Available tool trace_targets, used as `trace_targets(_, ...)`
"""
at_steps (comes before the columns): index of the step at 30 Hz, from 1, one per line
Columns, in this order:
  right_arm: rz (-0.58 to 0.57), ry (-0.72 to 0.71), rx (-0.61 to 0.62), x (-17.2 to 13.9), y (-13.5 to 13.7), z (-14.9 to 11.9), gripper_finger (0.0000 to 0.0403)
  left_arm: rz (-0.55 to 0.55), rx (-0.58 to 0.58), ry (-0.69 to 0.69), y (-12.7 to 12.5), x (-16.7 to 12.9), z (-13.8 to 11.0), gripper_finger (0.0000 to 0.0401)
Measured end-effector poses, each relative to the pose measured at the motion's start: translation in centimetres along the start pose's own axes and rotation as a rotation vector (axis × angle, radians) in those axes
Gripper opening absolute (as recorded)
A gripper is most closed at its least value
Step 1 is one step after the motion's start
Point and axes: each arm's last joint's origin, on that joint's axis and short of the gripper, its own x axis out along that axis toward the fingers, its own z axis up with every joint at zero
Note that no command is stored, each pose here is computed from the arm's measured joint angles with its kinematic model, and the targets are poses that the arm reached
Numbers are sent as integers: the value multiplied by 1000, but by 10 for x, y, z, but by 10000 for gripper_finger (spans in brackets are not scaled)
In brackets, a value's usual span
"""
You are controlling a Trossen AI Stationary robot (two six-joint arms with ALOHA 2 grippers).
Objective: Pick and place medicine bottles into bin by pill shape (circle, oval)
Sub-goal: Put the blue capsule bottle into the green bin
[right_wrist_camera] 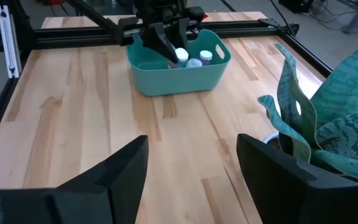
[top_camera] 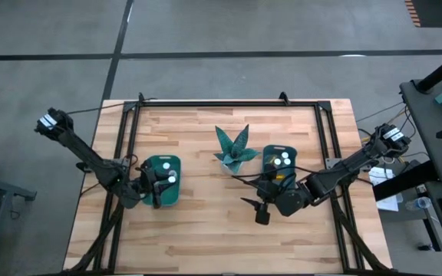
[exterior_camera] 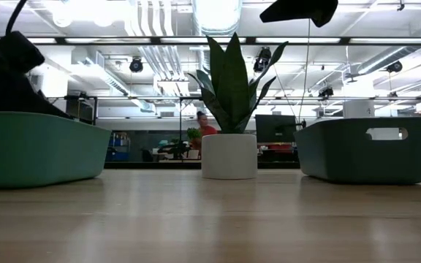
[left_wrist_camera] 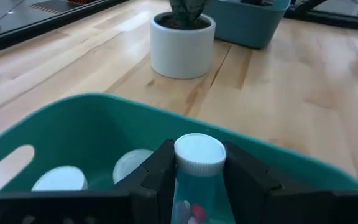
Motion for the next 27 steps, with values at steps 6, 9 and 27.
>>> trace_targets(6, 0, -1, 1, 0, 0, 0, 240, 30, 34, 6, 2, 3, -8, 94)
trace_targets(9, 0, 0, 0, 0, 0, 0, 239, 43, 41, 6, 2, 4, -10, 94)
trace_targets(27, 1, -1, 1, 0, 0, 0, 242, 43, 43, -1, -2, 5, -8, 152)
